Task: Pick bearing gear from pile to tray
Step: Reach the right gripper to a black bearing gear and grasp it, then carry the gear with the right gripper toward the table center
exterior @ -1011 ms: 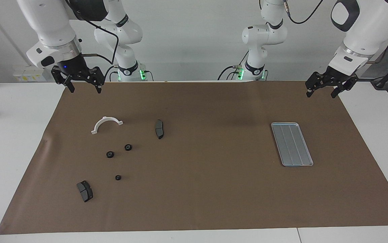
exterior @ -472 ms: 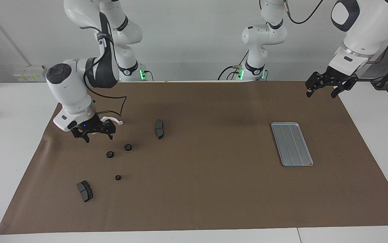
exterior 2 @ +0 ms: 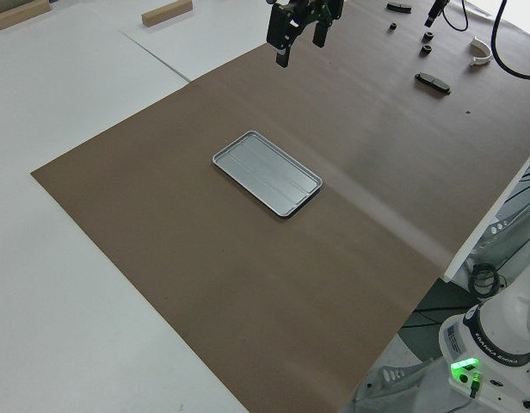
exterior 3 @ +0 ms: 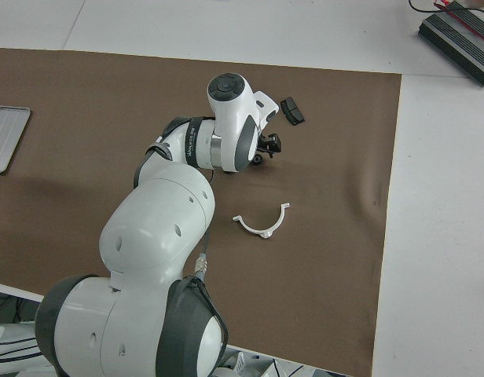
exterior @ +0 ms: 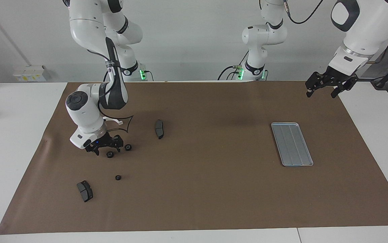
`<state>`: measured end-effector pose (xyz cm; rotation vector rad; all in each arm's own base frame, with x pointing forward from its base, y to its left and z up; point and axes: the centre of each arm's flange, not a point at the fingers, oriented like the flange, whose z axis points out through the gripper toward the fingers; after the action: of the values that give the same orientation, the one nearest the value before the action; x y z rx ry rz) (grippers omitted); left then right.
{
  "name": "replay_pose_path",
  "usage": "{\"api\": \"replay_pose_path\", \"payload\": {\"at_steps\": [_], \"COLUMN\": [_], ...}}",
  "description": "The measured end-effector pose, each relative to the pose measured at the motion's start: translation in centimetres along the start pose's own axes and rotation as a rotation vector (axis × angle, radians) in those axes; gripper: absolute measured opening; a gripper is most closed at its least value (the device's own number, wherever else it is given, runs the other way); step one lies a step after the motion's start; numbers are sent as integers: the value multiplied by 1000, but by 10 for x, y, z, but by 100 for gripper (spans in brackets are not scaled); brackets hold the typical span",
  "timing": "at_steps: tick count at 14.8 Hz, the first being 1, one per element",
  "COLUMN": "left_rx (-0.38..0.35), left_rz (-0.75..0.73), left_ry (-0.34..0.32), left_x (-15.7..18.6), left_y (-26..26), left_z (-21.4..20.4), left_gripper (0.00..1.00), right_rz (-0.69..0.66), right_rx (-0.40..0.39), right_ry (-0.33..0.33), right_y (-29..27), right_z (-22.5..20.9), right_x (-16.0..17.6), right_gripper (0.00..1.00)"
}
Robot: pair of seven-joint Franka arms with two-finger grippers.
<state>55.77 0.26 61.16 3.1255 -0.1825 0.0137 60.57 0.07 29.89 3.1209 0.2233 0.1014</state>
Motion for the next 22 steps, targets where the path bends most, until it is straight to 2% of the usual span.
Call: {"api": "replay_pose_path", "payload": {"at_steps": [3, 9, 11, 12, 13, 14, 17, 19, 22], "left_rx": [0, 0, 0, 0, 0, 0, 0, 0, 0], "left_rz": [0, 0, 0, 0, 0, 0, 0, 0, 0], "left_ry": [0, 0, 0, 0, 0, 0, 0, 0, 0], "left_x": [0, 0, 0, 0, 0, 0, 0, 0, 0], "left_y": [0, 0, 0, 0, 0, 0, 0, 0, 0], "left_z": [0, 0, 0, 0, 0, 0, 0, 0, 0], "left_gripper": [100, 100, 100, 100, 100, 100, 100, 100, 100], "right_rz": [1, -59, -64, -64, -65, -66, -71, -76, -84], "right_rx": [-3, 0, 1, 1, 1, 1, -1, -2, -4], "right_ry": [15, -19, -22, -22, -22, -21, -8, 2, 19], "right_y": [0, 8, 11, 11, 10, 10, 7, 4, 0], "right_z": [4, 17, 18, 18, 18, 18, 16, 15, 13], "right_x": [-2, -15, -17, -17, -16, -16, -14, -12, -10], "right_gripper": [100, 100, 96, 90, 90, 85, 82, 72, 70]}}
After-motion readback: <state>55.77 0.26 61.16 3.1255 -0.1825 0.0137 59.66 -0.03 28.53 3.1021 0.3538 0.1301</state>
